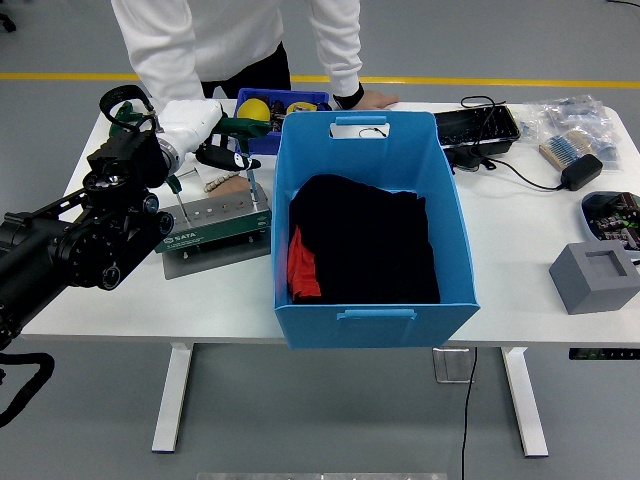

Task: Lift tool from toolbox,place it in box,lift tool from toolbox,place it in box

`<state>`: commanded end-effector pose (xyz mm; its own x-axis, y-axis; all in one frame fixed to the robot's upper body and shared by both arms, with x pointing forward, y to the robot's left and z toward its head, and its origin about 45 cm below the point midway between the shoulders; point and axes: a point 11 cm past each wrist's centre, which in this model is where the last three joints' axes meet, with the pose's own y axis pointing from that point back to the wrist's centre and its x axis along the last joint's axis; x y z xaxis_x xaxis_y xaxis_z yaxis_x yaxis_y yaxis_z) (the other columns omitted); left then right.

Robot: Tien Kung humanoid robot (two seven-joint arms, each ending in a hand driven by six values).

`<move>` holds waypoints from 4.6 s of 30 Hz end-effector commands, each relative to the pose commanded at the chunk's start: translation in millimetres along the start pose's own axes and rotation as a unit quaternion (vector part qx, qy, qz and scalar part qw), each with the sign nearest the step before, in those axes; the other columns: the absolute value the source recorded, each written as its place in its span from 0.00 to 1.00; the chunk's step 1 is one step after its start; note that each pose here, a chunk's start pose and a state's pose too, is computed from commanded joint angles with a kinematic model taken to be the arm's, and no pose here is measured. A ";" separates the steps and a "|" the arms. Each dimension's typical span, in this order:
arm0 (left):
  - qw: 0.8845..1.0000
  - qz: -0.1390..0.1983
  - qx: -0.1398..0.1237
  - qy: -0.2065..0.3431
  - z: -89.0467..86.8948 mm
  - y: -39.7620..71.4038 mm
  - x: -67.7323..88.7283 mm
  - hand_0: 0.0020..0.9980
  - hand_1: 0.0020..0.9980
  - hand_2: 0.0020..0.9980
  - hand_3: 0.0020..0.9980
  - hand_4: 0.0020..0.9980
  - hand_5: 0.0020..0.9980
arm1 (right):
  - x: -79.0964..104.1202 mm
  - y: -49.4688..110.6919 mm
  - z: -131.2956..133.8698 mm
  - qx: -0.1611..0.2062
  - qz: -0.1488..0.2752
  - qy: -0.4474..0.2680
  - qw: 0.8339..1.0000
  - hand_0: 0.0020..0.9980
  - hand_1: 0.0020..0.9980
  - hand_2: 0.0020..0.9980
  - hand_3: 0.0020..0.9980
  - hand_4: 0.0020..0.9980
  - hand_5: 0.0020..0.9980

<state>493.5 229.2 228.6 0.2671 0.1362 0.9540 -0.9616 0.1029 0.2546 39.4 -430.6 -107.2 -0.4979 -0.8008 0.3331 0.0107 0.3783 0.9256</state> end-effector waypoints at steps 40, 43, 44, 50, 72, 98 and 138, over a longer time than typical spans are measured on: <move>0.999 0.038 -0.031 0.020 9.4 -3.5 28.5 0.09 0.00 0.03 0.03 0.99 0.81 | 1.0 0.1 -3.2 0.002 0.001 -0.003 1.000 0.65 0.63 0.71 0.55 0.78 0.67; 0.998 0.045 -0.040 0.005 12.3 -3.4 31.3 0.08 0.00 0.03 0.03 0.87 0.71 | 1.3 0.2 -3.9 0.002 0.001 -0.003 1.000 0.65 0.63 0.71 0.55 0.78 0.67; 0.998 0.046 -0.043 0.002 12.9 -3.4 31.7 0.08 0.00 0.03 0.03 0.87 0.71 | 1.3 0.2 -4.1 0.002 0.001 -0.003 1.000 0.65 0.63 0.71 0.55 0.78 0.67; 0.995 0.070 -0.068 -0.013 19.4 -2.7 40.3 0.07 0.00 0.01 0.02 0.82 0.65 | 1.3 0.2 -4.8 0.004 0.001 -0.005 1.000 0.65 0.63 0.71 0.55 0.78 0.67; 0.975 0.129 -0.171 -0.063 40.5 10.5 82.9 0.07 0.00 0.01 0.03 0.72 0.58 | 3.2 -0.4 0.7 -0.002 0.003 -0.008 1.000 0.65 0.63 0.71 0.55 0.78 0.67; 0.924 0.223 -0.309 -0.040 114.5 64.5 166.7 0.06 0.00 0.01 0.03 0.72 0.58 | 3.9 -1.0 9.8 -0.010 0.004 -0.005 1.000 0.65 0.63 0.71 0.55 0.78 0.67; 0.946 -0.192 -0.260 0.001 152.0 17.9 -18.6 0.47 0.55 0.64 0.67 0.96 0.69 | 4.2 2.3 -26.7 0.025 0.008 0.006 1.000 0.64 0.62 0.70 0.55 0.78 0.67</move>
<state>461.6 78.8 239.5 0.5910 -0.0067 0.8067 -0.6329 0.6162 0.4688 60.5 -445.5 -98.9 -0.4876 -0.7999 0.3498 -0.0246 0.4131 0.9103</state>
